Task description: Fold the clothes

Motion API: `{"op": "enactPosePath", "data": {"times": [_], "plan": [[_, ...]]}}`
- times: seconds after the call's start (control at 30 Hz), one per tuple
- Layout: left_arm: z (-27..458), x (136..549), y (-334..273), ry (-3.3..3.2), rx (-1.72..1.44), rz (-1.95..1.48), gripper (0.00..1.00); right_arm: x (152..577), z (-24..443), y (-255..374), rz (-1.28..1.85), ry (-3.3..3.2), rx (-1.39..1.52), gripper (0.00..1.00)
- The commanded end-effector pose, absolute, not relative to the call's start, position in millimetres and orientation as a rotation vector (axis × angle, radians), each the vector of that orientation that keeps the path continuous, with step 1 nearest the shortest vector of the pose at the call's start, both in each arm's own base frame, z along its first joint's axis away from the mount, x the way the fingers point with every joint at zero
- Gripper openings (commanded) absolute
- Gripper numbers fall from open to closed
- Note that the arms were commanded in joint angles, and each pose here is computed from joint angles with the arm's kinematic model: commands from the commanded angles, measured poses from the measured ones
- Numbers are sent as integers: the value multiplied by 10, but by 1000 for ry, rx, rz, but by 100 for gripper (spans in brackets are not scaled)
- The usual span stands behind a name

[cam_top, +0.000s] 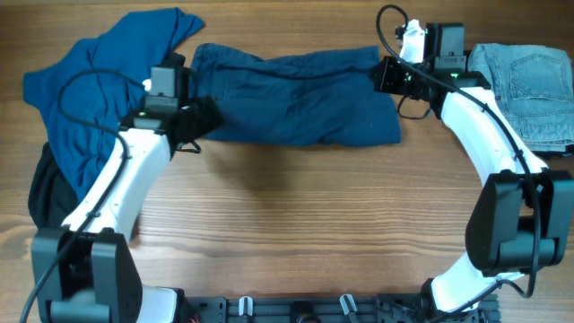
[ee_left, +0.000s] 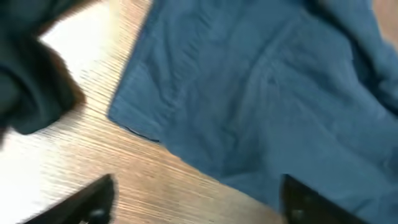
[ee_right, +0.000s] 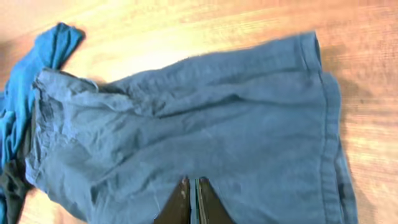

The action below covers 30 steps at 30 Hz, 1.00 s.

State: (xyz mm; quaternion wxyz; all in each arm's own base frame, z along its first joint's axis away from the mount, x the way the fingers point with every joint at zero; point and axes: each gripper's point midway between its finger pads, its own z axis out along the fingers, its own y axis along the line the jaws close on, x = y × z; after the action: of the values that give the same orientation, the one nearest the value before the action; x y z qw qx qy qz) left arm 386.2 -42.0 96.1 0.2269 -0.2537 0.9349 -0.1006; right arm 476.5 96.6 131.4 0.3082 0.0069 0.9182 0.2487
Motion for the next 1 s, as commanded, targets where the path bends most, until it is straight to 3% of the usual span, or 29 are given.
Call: {"op": "enactPosePath", "data": {"times": [0.0, 0.27, 0.47, 0.63, 0.83, 0.97], "plan": [[1140, 3966, -454, 2520, -763, -448, 76, 4815, 1104, 1002, 656, 2447, -18, 4], [1200, 4342, -461, 2445, -343, -412, 79, 4895, 642, 1178, 755, 2441, -188, 4], [974, 4427, -193, 2466, -325, -350, 80, 4869, 415, 1184, 765, 2480, -192, 4], [737, 4558, -133, 2467, -166, -382, 80, 4877, 414, 1177, 760, 2479, -187, 5], [405, 4685, -83, 2475, -177, -378, 87, 4874, 397, 1158, 745, 2488, -182, 4], [173, 4684, -70, 2509, -189, -371, 86, 4866, 385, 1148, 738, 2495, -177, 4]]}}
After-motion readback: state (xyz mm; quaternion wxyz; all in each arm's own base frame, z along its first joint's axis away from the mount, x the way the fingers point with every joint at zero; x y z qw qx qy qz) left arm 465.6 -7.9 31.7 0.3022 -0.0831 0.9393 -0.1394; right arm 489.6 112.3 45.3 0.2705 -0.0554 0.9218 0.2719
